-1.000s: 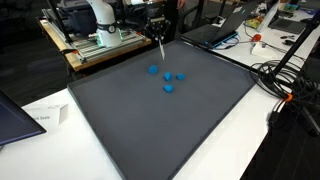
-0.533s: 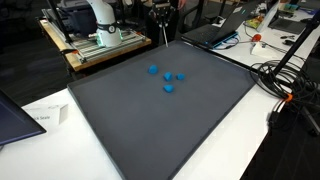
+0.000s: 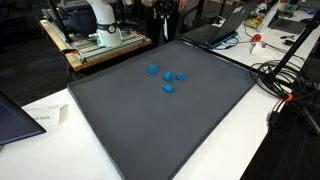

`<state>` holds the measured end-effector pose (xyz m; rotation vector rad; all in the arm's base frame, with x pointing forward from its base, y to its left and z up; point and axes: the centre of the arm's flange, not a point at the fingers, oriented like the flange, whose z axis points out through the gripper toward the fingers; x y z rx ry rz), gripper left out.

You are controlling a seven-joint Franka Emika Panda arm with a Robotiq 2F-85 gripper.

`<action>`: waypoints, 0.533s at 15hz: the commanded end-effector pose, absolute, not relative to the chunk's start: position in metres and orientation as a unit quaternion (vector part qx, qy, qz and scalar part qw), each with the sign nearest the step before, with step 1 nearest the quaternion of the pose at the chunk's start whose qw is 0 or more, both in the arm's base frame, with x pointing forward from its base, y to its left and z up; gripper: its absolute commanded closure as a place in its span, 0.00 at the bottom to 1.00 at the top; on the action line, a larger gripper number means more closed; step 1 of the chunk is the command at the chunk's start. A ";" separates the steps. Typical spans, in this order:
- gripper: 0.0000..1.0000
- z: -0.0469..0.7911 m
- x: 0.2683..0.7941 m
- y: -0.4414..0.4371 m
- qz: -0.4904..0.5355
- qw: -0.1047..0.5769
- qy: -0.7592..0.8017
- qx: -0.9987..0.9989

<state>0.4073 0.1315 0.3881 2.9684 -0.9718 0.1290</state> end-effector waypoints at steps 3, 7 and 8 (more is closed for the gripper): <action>0.99 0.421 0.419 0.160 0.013 0.025 -0.274 0.961; 0.99 0.434 0.434 0.171 0.004 0.028 -0.268 0.963; 0.99 0.436 0.438 0.172 0.002 0.027 -0.267 0.963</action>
